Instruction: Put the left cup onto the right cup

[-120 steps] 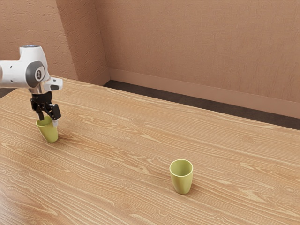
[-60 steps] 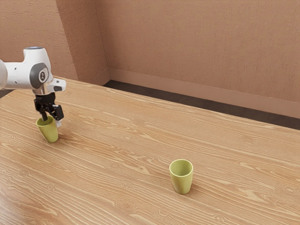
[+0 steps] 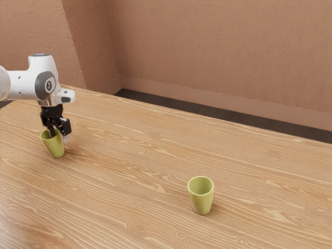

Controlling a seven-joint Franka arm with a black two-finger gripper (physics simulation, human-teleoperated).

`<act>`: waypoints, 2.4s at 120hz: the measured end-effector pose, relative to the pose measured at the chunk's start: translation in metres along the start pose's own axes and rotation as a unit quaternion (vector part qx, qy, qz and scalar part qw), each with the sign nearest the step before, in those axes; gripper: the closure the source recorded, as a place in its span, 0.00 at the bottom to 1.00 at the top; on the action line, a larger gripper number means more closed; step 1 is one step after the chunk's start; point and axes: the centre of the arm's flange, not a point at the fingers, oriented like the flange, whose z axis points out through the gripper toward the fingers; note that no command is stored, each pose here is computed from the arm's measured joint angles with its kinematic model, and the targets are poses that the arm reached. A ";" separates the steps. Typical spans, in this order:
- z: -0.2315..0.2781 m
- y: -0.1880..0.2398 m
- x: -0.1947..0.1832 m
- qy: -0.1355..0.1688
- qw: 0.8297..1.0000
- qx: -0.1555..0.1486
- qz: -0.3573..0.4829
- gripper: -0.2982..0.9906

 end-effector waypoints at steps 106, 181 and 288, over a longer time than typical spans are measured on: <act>0.003 -0.006 -0.003 -0.001 1.000 -0.002 -0.008 0.51; 0.007 -0.007 -0.003 -0.004 1.000 -0.003 -0.010 0.60; 0.007 -0.013 -0.007 -0.004 1.000 -0.003 -0.016 0.68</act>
